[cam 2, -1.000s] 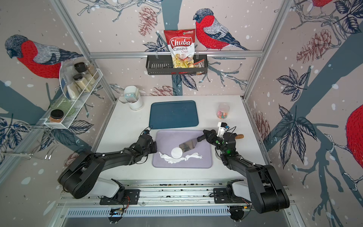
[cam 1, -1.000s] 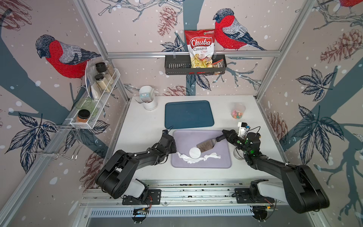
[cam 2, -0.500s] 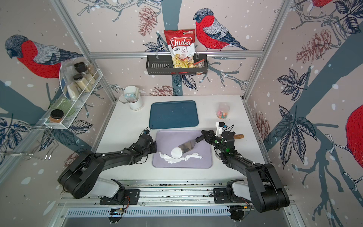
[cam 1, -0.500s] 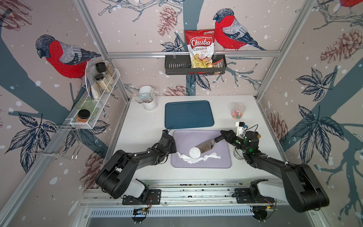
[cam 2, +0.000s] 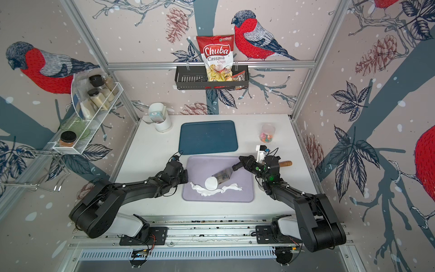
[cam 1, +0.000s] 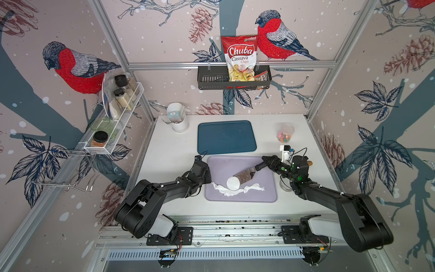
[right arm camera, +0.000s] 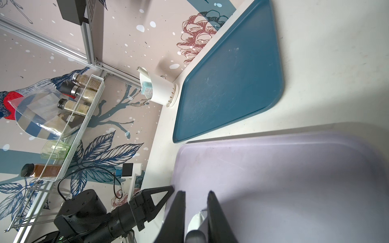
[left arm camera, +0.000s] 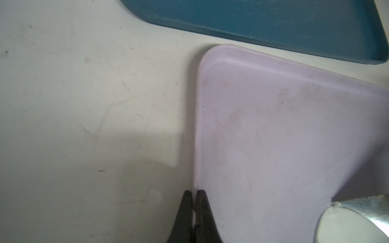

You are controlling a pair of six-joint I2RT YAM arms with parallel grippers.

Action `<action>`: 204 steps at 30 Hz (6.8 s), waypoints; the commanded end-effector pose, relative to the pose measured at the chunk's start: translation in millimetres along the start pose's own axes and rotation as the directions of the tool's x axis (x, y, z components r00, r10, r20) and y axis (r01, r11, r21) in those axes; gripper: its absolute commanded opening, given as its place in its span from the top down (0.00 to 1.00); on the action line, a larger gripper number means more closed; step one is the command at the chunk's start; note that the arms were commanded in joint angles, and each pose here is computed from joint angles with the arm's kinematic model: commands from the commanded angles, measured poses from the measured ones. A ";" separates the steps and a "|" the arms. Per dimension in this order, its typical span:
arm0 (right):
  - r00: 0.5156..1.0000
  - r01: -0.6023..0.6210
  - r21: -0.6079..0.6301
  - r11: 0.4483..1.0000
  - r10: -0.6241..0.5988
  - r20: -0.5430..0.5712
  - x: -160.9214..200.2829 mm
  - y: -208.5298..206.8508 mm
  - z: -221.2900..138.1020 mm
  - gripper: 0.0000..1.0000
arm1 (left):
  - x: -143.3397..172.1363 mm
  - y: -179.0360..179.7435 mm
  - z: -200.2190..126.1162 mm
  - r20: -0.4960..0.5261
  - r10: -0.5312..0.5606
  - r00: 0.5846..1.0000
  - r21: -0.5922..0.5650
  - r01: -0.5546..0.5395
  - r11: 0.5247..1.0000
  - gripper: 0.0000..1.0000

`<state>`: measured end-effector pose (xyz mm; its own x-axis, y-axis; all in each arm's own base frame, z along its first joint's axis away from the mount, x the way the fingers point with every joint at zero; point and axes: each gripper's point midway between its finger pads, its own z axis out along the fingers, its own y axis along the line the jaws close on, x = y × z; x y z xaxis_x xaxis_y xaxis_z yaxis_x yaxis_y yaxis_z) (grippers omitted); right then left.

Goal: Roll out the dumpling wrappers from the dough
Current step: Scoop the dumpling wrapper from the work surface, then place the dumpling wrapper on the plate, then place the spatula at the center of the board, then reset both arms

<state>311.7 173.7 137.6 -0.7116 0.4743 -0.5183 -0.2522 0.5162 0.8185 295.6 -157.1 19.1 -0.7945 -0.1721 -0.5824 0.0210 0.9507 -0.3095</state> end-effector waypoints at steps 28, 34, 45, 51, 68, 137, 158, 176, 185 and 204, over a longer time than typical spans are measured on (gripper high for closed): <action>0.995 -0.092 -0.088 0.992 0.087 -0.056 -2.3 24.3 3.2 1.00 | 16.5 8.8 0.9 -0.071 0.002 0.997 -0.032 -0.004 0.999 1.00; 0.991 -0.130 -0.111 0.985 0.125 -0.045 -6.8 27.5 3.0 1.00 | 16.8 9.3 1.2 -0.071 0.002 0.997 -0.033 -0.004 0.999 1.00; 0.980 -0.102 -0.117 0.988 0.120 0.161 -69.7 41.7 -2.7 1.00 | 5.0 8.1 -5.1 -0.024 0.005 1.000 -0.037 -0.006 0.999 0.84; 0.940 -0.058 -0.127 0.990 0.097 0.328 -130.5 47.3 4.3 1.00 | -20.6 0.8 -14.6 0.045 0.027 0.999 -0.040 -0.026 0.999 0.76; 0.906 0.039 0.006 0.999 -0.038 0.422 -197.3 24.9 130.4 1.00 | -94.4 -15.4 -39.3 0.268 0.043 0.963 -0.032 -0.036 0.999 0.68; 0.853 -0.150 0.279 0.949 -0.019 0.522 -210.0 -144.6 -81.5 0.68 | -100.0 7.2 -77.0 0.443 -0.073 0.893 0.011 0.076 0.997 0.55; 0.864 -0.408 0.739 0.536 -0.032 0.502 -193.0 -245.8 -157.2 0.19 | -155.6 91.5 -110.8 0.623 0.004 0.782 -0.311 0.243 0.919 0.04; 0.803 0.019 0.957 0.291 -0.574 0.159 -173.7 -183.0 -117.2 0.00 | -158.0 128.0 -92.2 0.711 0.316 0.628 -0.390 -0.022 0.921 0.04; 0.652 0.272 0.877 0.396 -0.746 0.135 -142.6 -127.0 -88.5 0.00 | -157.4 135.0 -80.1 0.682 0.296 0.668 -0.378 -0.024 0.925 0.02; 0.629 0.313 0.805 0.505 -0.745 0.223 -129.6 -124.9 -99.2 0.00 | -157.1 144.2 -90.1 0.711 0.287 0.641 -0.405 0.040 0.913 0.01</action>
